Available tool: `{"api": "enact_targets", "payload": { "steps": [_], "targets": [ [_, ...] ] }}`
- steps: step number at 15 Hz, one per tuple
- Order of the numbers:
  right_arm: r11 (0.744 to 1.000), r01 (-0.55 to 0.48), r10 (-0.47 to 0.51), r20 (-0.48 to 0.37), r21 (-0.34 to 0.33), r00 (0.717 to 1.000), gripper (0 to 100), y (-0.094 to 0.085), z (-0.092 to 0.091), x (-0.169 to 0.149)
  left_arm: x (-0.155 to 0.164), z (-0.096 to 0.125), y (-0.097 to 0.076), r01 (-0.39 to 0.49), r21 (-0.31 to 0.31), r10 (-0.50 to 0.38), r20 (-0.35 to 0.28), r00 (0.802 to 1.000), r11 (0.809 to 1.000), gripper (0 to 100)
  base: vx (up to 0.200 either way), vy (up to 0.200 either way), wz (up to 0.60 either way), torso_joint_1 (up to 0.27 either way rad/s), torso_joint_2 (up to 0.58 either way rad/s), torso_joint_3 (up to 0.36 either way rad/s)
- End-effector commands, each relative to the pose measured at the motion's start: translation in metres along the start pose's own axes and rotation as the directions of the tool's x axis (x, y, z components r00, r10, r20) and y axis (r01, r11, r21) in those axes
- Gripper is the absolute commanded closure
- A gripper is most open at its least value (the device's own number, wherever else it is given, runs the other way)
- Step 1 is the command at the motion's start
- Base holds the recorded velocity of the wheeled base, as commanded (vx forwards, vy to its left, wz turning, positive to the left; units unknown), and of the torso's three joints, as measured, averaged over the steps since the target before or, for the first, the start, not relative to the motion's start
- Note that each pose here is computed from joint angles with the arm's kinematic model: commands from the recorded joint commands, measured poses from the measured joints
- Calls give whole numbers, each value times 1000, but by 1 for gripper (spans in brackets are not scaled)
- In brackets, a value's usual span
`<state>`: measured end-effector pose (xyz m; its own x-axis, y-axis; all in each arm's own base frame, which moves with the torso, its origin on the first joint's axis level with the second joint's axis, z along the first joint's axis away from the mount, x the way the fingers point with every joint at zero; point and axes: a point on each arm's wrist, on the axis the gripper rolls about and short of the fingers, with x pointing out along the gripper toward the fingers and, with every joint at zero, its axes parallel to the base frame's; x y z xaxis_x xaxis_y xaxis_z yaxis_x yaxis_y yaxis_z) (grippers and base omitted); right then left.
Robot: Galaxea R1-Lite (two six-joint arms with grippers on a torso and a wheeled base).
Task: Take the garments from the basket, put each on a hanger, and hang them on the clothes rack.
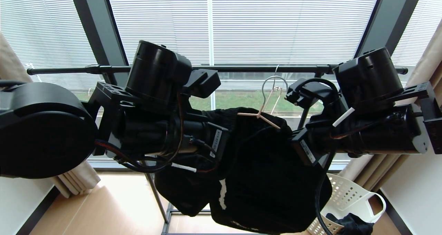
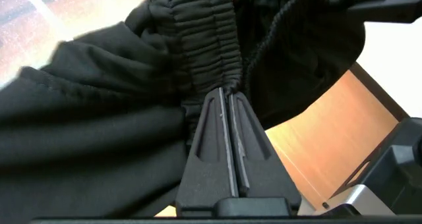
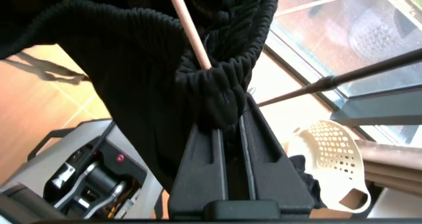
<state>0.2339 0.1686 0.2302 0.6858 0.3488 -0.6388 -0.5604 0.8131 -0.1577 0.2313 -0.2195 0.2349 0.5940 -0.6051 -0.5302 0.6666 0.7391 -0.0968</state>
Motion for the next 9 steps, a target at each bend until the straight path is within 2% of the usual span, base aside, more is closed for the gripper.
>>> {"api": "enact_targets", "payload": {
  "steps": [1, 3, 5, 6, 9],
  "targets": [
    [1000, -5, 5, 15, -1, 1000, 100, 1, 1, -3, 6, -1, 1, -3, -2, 3, -11, 1000, 1000, 100, 0, 0, 0, 0, 0, 0],
    [999, -37, 37, 23, -7, 999, 100, 4, 0, -6, 10, -1, 2, -4, -3, 4, -13, 1000, 1000, 100, 0, 0, 0, 0, 0, 0],
    [998, -63, 63, 34, -13, 997, 100, 6, -2, -12, 18, -1, 3, -41, -3, 41, -17, 999, 999, 100, 0, 0, 0, 0, 0, 0],
    [998, -65, 65, 37, -15, 997, 100, 7, -3, -15, 24, -1, 3, -63, -2, 63, -9, 998, 998, 0, 0, 0, 0, 0, 0, 0],
    [998, -66, 67, 37, -17, 997, 100, 7, -5, -18, 26, 4, 1, -64, 1, 64, 22, 998, 998, 0, 0, 0, 0, 0, 0, 0]
  ]
}}
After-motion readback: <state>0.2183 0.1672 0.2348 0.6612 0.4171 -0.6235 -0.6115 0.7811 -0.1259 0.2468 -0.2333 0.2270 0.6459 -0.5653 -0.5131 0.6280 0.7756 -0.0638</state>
